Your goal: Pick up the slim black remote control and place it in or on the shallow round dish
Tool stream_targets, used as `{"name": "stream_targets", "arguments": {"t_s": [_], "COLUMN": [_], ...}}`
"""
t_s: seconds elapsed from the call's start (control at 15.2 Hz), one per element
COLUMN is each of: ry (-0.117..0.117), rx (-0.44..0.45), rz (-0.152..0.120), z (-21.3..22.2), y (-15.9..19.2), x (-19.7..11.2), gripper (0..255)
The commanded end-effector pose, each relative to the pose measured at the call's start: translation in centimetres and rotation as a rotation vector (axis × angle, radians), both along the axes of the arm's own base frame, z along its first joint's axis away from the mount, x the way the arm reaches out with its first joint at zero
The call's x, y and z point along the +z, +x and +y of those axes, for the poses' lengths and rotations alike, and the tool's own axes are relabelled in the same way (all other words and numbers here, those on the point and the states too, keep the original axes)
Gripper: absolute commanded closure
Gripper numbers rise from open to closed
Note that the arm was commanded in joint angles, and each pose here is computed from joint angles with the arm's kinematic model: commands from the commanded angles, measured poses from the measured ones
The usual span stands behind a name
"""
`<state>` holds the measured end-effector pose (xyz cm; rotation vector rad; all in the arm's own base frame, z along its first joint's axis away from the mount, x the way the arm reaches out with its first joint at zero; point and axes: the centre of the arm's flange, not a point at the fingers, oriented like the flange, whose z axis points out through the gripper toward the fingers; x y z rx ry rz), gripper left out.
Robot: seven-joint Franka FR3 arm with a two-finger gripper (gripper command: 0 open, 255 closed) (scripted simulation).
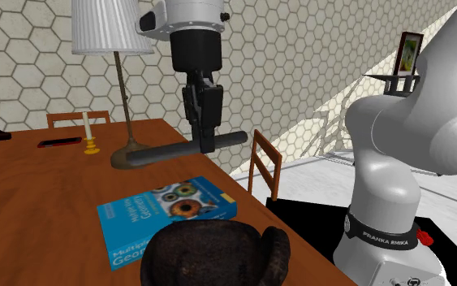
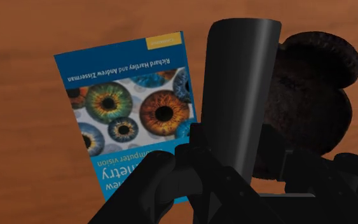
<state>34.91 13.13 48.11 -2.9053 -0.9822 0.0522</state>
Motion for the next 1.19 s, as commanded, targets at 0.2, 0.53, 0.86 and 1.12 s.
{"name": "stream_targets", "arguments": {"t_s": [0.2, 0.53, 0.86, 1.12], "ry": [0.000, 0.000, 0.000, 0.000], "rx": [-0.002, -0.002, -0.002, -0.002], "rz": [0.000, 0.000, 0.000, 0.000], "z": [5.7, 9.7, 9.7, 9.7], "y": [-3.5, -5.8, -5.8, -5.8], "x": [-0.2, -0.8, -3.5, -5.6], "gripper": [255, 255, 255, 255]}}
